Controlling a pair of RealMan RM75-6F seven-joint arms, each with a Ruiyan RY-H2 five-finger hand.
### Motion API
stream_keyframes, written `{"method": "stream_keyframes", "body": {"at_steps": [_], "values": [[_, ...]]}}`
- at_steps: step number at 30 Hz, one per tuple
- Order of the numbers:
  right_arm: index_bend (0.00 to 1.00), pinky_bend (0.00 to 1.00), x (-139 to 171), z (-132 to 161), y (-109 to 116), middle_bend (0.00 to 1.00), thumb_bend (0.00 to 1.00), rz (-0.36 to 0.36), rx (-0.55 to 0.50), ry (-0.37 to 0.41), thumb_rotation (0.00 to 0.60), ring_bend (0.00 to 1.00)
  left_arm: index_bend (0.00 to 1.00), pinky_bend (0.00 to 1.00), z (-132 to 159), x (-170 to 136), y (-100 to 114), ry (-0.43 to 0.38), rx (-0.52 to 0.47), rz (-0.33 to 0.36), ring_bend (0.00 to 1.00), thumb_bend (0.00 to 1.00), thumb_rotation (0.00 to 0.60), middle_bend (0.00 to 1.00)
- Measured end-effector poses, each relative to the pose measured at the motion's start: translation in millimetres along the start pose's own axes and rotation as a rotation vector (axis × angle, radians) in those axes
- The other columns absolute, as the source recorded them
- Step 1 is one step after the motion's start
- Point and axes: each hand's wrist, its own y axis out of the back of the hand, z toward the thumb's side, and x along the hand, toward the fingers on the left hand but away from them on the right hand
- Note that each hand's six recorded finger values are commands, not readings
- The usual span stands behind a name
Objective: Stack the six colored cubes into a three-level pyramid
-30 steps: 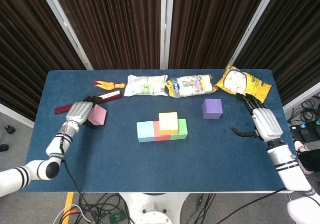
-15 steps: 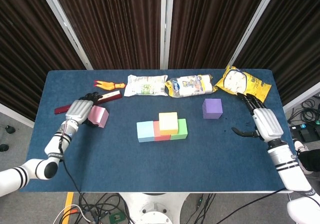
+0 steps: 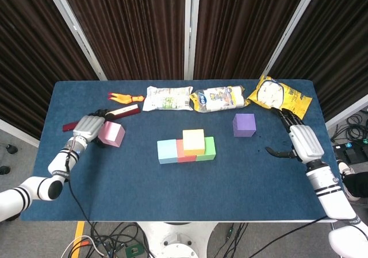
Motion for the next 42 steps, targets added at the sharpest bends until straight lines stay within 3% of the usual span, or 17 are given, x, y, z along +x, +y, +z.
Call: {"method": "stream_keyframes", "body": {"at_steps": [3, 9, 12, 20, 30, 42], "values": [[0.00, 0.10, -0.8, 0.1, -1.2, 0.12, 0.11, 0.003, 0.002, 0.000, 0.600, 0.00, 0.28, 0.21, -3.0, 4.2, 0.6, 0.006, -0.008, 0.010, 0.07, 0.02, 0.600, 0.19], [0.00, 0.10, -1.0, -0.1, -0.5, 0.13, 0.11, 0.002, 0.004, -0.001, 0.600, 0.00, 0.44, 0.37, -4.4, 12.1, -0.3, 0.011, -0.021, 0.046, 0.25, 0.03, 0.600, 0.39], [0.00, 0.10, -0.9, 0.4, 1.2, 0.13, 0.11, -0.003, 0.005, 0.000, 0.600, 0.00, 0.48, 0.44, -2.7, 11.0, 2.4, 0.008, -0.042, 0.055, 0.33, 0.03, 0.600, 0.45], [0.00, 0.10, -1.9, 1.0, 2.7, 0.13, 0.11, -0.011, -0.003, 0.006, 0.600, 0.00, 0.47, 0.45, 21.6, -8.8, 20.5, -0.058, -0.201, 0.056, 0.33, 0.04, 0.600, 0.44], [0.00, 0.10, 0.7, 0.3, 8.5, 0.13, 0.11, -0.029, -0.003, 0.006, 0.600, 0.00, 0.46, 0.43, 88.7, -43.3, 51.8, -0.210, -0.366, 0.024, 0.33, 0.04, 0.600, 0.44], [0.00, 0.10, 7.7, -3.9, 13.7, 0.13, 0.11, -0.042, -0.003, -0.009, 0.600, 0.00, 0.45, 0.45, 150.4, -36.1, 69.5, -0.245, -0.257, 0.074, 0.33, 0.03, 0.600, 0.43]]}}
